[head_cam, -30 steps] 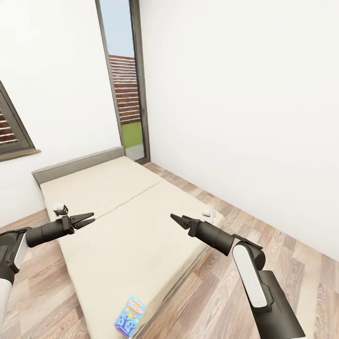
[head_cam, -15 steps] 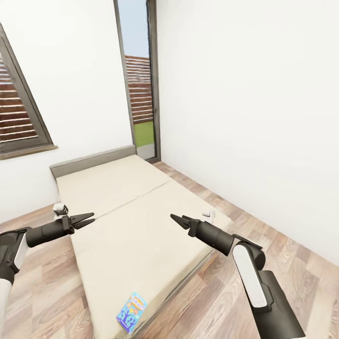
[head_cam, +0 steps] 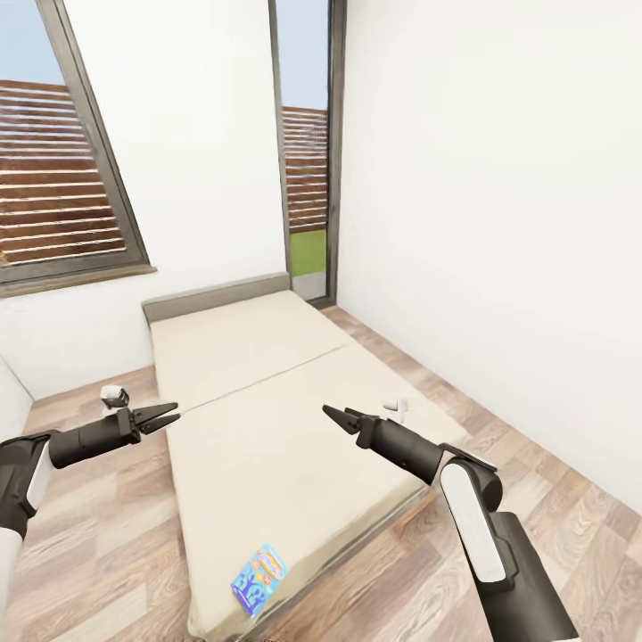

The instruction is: Put all the toys in the child's room - the three board games (two on the bed and one on the table), the two jigsaw puzzles on the table, and the tennis ball on the table - inside the toy box on the table in the child's room.

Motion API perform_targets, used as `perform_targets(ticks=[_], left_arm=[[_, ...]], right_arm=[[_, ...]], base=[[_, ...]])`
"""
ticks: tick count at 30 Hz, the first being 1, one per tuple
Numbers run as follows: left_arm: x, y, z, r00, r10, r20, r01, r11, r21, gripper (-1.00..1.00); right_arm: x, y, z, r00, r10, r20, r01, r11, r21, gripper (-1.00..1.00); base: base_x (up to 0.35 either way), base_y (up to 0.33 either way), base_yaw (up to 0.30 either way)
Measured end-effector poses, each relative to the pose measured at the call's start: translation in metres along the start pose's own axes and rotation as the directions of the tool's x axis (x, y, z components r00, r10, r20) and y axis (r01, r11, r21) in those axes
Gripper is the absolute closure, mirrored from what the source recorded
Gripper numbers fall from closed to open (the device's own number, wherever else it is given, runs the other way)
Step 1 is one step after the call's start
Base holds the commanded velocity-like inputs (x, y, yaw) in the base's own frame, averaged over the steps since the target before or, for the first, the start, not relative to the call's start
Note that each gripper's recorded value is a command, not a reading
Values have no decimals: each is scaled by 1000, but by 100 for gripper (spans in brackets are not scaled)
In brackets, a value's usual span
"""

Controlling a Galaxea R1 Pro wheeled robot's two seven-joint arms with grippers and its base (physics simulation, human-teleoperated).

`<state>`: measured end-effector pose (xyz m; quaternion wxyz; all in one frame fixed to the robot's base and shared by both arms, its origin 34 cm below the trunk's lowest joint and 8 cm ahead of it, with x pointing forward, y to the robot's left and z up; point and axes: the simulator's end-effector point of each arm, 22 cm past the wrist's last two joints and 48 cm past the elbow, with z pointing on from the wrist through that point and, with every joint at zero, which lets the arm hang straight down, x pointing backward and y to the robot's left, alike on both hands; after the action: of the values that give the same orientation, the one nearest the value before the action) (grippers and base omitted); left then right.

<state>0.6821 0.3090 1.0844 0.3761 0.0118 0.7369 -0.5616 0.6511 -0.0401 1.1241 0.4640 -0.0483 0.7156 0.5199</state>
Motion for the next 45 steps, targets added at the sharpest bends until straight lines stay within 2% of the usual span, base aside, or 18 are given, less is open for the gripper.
perform_targets(ticks=[15,45], left_arm=[[1,1,0,1000,-1,-2,1,1000,-2,-100],[1,0,0,1000,-1,-1,1,1000,-1,-100]], right_arm=[[0,0,0,1000,0,0,0,1000,0,-100],[1,1,1,1000,0,-1,0,1000,-1,-100]], base=[[0,-131,283],[0,-8,284]])
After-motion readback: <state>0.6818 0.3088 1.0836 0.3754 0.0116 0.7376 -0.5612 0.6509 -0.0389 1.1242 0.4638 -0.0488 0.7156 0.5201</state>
